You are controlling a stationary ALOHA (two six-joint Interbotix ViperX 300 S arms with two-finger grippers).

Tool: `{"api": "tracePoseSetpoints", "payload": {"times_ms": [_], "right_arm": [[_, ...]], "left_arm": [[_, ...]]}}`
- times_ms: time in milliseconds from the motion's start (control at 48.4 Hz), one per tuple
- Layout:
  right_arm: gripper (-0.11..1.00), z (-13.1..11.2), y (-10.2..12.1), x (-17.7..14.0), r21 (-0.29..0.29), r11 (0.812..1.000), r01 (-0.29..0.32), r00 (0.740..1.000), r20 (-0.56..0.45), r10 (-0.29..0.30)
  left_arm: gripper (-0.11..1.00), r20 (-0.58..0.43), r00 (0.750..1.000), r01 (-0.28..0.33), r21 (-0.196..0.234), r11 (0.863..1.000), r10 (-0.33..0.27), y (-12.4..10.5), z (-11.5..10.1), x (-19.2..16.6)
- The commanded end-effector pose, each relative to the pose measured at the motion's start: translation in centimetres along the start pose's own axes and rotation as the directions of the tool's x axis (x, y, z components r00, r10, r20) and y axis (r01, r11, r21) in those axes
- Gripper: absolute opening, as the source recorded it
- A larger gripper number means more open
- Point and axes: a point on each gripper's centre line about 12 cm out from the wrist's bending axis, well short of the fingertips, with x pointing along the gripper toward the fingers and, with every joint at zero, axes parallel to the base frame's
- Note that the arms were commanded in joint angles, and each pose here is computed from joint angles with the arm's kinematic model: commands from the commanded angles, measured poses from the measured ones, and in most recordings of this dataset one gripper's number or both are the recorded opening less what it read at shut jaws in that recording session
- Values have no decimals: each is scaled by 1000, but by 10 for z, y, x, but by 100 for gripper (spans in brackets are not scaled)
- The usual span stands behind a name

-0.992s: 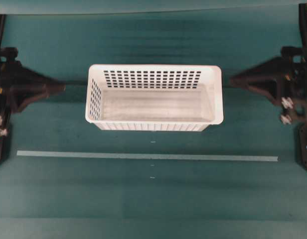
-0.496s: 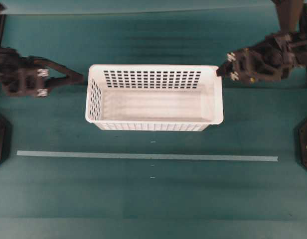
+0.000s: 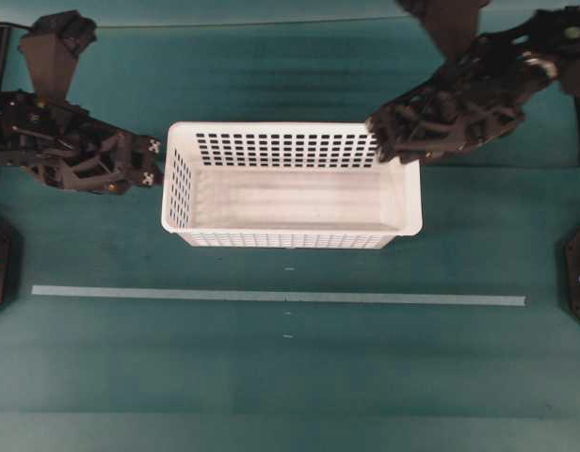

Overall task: Lift the white basket with both hands.
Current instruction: 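Move both grippers inward toward the short ends of the white basket, then lower both grippers onto the basket's end rims and close them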

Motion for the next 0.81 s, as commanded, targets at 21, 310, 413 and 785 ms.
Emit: {"api": "tracePoseSetpoints", "payload": {"times_ms": [21,310,413,785], "right_arm": [[-4,0,4,-2,-13,1000,-4,1000,3,4],[5,-1,2,2,-9,1000,-8,1000,10,8],[16,-1,-1,5,1,1000,1,1000,6,-1],[96,-3,-22,22,188,980,61,998,-26,-57]], "left_arm": [[-3,21,999,39,25,999,-39,-13,7,-9],[12,14,1000,17,40,999,-17,-4,3,-7],[36,10,1000,10,39,999,-11,-1,1,-6],[92,-4,1000,-15,19,1000,15,5,-2,-2]]}}
